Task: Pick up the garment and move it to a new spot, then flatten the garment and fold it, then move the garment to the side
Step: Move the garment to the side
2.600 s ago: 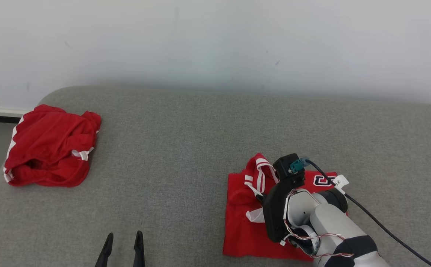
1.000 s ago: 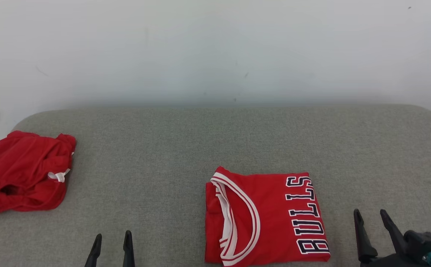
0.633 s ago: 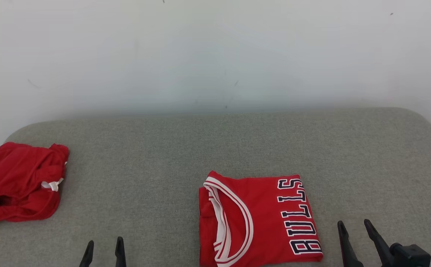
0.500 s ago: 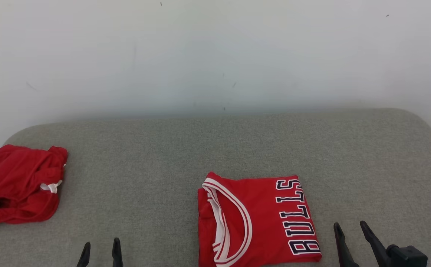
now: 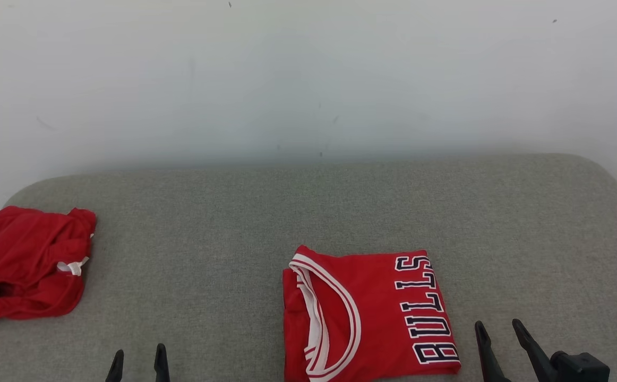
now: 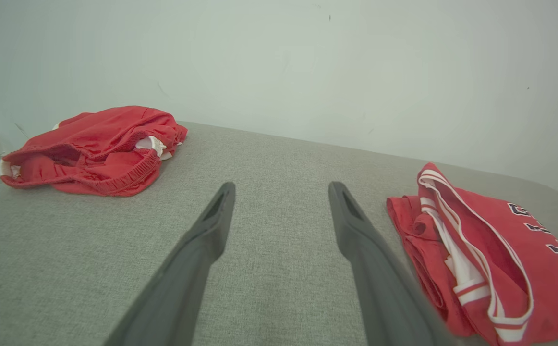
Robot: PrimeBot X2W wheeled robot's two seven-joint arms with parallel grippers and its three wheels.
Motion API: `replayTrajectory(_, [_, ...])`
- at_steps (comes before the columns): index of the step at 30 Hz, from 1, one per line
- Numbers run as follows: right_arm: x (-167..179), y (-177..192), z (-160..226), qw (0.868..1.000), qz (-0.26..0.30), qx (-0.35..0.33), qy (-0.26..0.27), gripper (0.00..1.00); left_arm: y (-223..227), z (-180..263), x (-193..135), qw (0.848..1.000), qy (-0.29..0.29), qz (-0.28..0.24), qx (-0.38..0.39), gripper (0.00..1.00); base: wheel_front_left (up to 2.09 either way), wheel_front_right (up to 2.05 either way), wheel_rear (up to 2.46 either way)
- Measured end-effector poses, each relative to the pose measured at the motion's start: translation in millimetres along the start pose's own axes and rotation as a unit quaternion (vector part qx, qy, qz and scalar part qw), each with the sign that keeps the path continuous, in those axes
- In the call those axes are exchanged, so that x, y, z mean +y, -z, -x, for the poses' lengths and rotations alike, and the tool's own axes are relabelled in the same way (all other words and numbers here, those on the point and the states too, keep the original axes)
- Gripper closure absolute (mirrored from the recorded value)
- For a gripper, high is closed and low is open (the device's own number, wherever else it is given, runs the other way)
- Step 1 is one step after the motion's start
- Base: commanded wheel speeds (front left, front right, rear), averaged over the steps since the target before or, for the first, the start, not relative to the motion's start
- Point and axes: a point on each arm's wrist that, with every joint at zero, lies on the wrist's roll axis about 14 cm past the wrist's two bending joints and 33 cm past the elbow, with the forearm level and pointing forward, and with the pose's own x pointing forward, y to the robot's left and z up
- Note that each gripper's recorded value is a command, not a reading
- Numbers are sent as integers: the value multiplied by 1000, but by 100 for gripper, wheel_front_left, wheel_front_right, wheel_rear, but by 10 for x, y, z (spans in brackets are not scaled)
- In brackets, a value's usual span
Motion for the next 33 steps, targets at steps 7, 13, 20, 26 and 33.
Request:
replayTrajectory(7, [8,23,-20,1000,1,6,-2,0,21,8,-9,1000,-1,1,3,0,0,0,0])
replayTrajectory(13, [9,29,-37,1000,1,8,-3,0,16,9,-27,1000,0,0,2,0,0,0,0])
replayTrajectory(20, [66,-174,-274,999,27,8,-31,0,7,-10,-50,1000,2,0,1,0,0,0,0])
replayTrajectory(26, [36,-213,-602,993,54,89,-49,0,38,2,-43,1000,-1,4,6,0,0,0,0])
replayTrajectory(33, [-20,182,-760,968,46,242,-47,0,43,26,32,1000,-18,8,7,0,0,0,0])
